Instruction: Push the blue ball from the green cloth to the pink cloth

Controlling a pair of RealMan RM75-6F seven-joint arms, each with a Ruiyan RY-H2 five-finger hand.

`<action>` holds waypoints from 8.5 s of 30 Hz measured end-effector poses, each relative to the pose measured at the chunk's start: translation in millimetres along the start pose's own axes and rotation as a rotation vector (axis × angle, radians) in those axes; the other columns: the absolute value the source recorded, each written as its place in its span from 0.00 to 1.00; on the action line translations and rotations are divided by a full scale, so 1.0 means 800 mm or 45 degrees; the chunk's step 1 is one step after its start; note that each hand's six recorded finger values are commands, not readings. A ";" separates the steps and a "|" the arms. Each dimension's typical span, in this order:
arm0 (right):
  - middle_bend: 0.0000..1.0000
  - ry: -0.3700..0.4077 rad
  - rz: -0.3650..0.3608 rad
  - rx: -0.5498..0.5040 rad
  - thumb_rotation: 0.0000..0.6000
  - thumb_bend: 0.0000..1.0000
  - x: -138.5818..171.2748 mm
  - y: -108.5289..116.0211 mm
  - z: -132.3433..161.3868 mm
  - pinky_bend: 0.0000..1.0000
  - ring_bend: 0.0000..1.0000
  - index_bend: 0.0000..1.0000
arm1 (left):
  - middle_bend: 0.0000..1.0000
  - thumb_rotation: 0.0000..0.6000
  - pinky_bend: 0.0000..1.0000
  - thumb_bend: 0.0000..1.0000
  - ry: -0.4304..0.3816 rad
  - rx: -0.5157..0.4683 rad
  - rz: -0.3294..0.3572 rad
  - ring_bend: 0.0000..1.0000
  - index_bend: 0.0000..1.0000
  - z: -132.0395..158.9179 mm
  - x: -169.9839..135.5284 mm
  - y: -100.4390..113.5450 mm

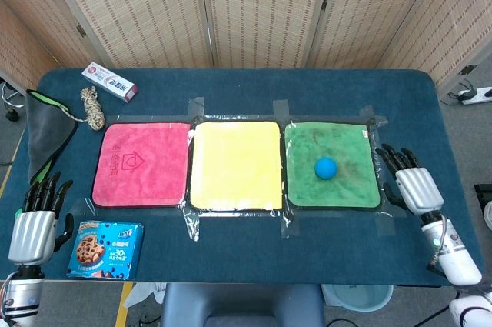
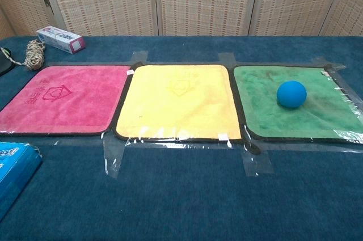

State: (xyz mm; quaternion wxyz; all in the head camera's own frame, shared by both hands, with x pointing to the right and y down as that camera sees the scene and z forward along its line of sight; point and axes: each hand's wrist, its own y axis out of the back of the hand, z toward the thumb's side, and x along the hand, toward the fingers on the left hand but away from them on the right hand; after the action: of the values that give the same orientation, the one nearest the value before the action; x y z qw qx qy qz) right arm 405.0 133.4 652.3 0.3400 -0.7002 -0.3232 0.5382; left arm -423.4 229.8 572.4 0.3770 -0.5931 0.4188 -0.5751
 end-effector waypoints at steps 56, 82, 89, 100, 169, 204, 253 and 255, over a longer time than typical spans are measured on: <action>0.00 0.169 0.018 0.026 1.00 0.27 -0.185 -0.080 0.124 0.00 0.00 0.00 | 0.03 1.00 0.00 0.63 0.055 0.005 0.007 0.03 0.14 -0.016 -0.012 0.010; 0.00 0.344 0.112 -0.008 1.00 0.25 -0.107 -0.081 0.148 0.00 0.00 0.00 | 0.03 1.00 0.00 0.63 0.059 -0.002 0.015 0.03 0.14 -0.021 -0.017 0.016; 0.00 0.366 0.146 0.021 1.00 0.23 -0.102 -0.097 0.159 0.00 0.00 0.00 | 0.03 1.00 0.00 0.63 0.054 -0.004 0.011 0.03 0.14 -0.019 -0.019 0.016; 0.00 0.398 0.095 0.117 1.00 0.23 -0.141 -0.111 0.193 0.00 0.00 0.00 | 0.03 1.00 0.00 0.63 0.076 -0.015 0.013 0.03 0.14 -0.026 -0.025 0.018; 0.00 0.557 -0.083 0.217 1.00 0.23 -0.238 -0.093 0.386 0.00 0.00 0.00 | 0.03 1.00 0.00 0.63 0.083 0.004 0.022 0.03 0.14 -0.033 -0.035 0.028; 0.00 0.158 -0.228 0.276 1.00 0.22 -0.013 0.071 0.071 0.00 0.02 0.00 | 0.03 1.00 0.00 0.67 -0.644 0.040 -0.092 0.03 0.13 0.120 0.070 0.021; 0.00 -0.023 -0.239 0.061 1.00 0.22 0.084 0.054 0.006 0.00 0.03 0.00 | 0.15 0.00 0.00 0.67 -1.053 0.337 -0.639 0.10 0.22 0.386 0.214 -0.114; 0.00 -0.024 -0.242 0.062 1.00 0.22 0.084 0.054 0.005 0.00 0.02 0.00 | 0.16 0.00 0.00 0.67 -1.051 0.357 -0.643 0.11 0.22 0.388 0.216 -0.119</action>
State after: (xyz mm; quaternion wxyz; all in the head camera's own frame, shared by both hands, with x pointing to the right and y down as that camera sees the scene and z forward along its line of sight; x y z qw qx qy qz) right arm 418.8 164.4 579.8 0.4033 -0.6530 -0.3782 0.5177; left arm -109.9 93.3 707.1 0.4364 -0.7975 -0.0031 -0.4165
